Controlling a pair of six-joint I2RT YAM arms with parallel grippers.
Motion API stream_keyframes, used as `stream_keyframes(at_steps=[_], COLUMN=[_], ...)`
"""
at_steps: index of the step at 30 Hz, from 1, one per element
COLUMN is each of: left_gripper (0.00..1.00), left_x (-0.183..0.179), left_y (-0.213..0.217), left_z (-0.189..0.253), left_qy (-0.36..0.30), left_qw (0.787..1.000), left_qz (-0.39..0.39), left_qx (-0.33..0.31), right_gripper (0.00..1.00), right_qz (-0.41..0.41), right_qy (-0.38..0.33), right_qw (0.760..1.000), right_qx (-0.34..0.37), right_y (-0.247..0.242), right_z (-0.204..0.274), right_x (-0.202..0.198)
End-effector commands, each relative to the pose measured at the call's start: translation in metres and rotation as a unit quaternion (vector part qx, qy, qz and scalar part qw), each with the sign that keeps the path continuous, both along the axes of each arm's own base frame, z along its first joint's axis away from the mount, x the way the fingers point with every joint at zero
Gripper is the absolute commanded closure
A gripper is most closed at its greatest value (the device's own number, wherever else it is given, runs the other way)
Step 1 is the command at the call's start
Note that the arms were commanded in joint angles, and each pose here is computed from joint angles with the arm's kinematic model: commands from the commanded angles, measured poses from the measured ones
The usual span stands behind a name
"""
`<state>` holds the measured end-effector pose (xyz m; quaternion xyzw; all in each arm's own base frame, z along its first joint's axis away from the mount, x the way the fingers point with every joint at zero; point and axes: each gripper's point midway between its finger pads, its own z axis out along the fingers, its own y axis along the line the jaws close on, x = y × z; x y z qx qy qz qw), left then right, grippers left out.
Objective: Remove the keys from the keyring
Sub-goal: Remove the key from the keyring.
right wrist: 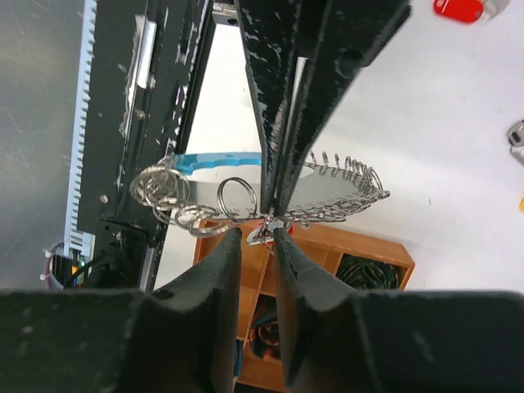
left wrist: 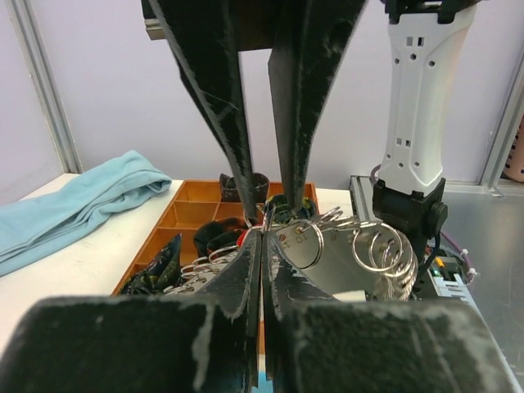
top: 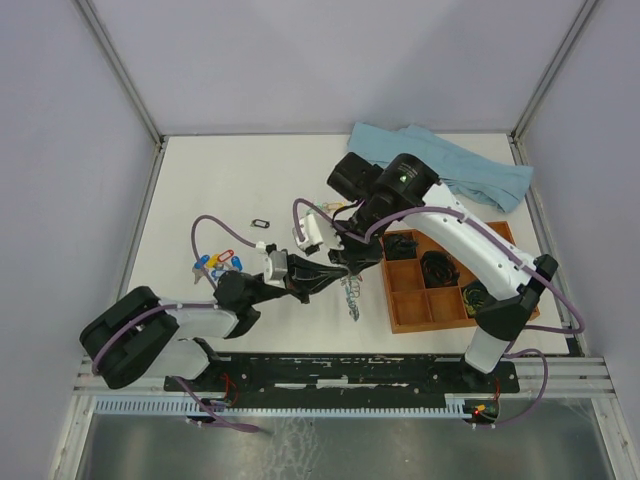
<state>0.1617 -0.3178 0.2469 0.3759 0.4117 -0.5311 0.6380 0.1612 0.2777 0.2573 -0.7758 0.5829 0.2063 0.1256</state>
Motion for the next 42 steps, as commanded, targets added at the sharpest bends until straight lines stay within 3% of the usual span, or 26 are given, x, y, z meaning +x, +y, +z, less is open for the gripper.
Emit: stream_keyframes(at_steps=[1, 6, 14, 42], left_gripper=[0.97, 0.97, 0.97, 0.97], left_x=[-0.013, -0.016, -0.026, -0.037], left_y=[0.026, 0.035, 0.041, 0.044], left_z=[0.056, 0.064, 0.085, 0.111], left_qy=[-0.063, -0.067, -0.078, -0.046], left_qw=[0.993, 0.99, 0.987, 0.983], left_qz=[0.02, 0.031, 0.017, -0.026], left_qx=[-0.102, -0.117, -0.142, -0.176], right_gripper=[0.66, 0.58, 0.57, 0.61], right_qz=[-0.005, -0.016, 0.003, 0.0], right_qy=[0.073, 0.108, 0.169, 0.125], right_qw=[0.995, 0.982, 0.956, 0.951], right_qx=[0.067, 0.152, 0.239, 0.281], right_y=[-0.014, -0.017, -0.009, 0.009], right_z=[0.039, 0.071, 0.082, 0.067], right_x=[-0.023, -0.023, -0.032, -0.014])
